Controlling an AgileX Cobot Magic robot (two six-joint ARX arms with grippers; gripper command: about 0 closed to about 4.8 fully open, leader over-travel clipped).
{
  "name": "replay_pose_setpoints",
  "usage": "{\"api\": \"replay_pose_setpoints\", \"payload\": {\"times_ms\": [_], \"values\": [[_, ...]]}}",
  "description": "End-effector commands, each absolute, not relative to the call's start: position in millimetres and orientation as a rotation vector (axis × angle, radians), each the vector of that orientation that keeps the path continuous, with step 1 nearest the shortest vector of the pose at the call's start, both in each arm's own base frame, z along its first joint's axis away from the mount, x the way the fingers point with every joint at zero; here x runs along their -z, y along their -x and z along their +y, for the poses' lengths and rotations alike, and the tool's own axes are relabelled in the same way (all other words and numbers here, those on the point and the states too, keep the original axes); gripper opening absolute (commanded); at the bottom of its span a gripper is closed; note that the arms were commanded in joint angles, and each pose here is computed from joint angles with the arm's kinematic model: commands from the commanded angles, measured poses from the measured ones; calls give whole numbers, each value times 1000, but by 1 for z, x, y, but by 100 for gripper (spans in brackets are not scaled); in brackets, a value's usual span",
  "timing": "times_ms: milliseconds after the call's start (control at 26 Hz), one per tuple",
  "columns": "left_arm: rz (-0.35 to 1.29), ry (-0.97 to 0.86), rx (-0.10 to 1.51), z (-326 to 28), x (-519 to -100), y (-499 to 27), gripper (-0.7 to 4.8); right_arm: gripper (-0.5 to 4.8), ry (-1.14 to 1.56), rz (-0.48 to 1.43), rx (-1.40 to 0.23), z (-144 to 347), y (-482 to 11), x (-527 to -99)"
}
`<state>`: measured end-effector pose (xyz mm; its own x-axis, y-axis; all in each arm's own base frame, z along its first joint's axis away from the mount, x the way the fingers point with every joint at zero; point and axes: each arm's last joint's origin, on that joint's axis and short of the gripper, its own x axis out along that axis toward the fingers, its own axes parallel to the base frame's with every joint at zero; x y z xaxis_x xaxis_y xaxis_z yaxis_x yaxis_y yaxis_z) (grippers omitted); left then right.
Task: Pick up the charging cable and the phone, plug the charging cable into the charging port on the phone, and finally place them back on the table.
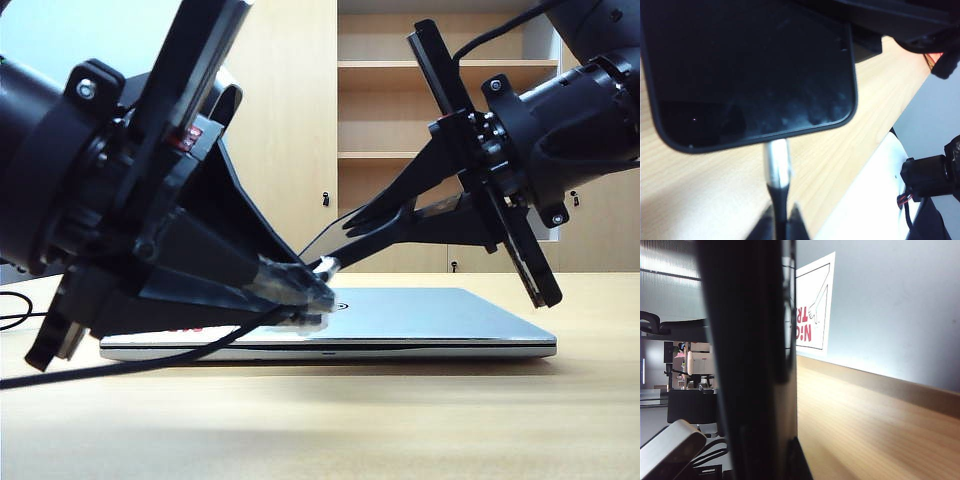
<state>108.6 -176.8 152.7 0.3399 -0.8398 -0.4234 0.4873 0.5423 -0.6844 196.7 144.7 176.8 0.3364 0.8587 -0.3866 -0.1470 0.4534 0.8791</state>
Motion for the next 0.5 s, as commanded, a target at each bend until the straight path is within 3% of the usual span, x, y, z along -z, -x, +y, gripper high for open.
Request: {"api": "replay_pose_setpoints", "payload": {"times_ms": [38,115,308,385,500], "values": [[737,521,902,-179,-163,-114,162,-6,-854,1036,-850,148,-194,-180],[737,521,903,-179,-163,-114,189,-6,-854,1023,-847,148,-194,-181],[728,527,909,-179,-165,-113,195,-6,-848,974,-841,145,-202,-187],[712,522,917,-178,-168,-113,267,-6,-851,943,-817,142,-207,-191],[693,516,928,-176,-172,-112,283,-6,-846,901,-789,133,-215,-195]]}}
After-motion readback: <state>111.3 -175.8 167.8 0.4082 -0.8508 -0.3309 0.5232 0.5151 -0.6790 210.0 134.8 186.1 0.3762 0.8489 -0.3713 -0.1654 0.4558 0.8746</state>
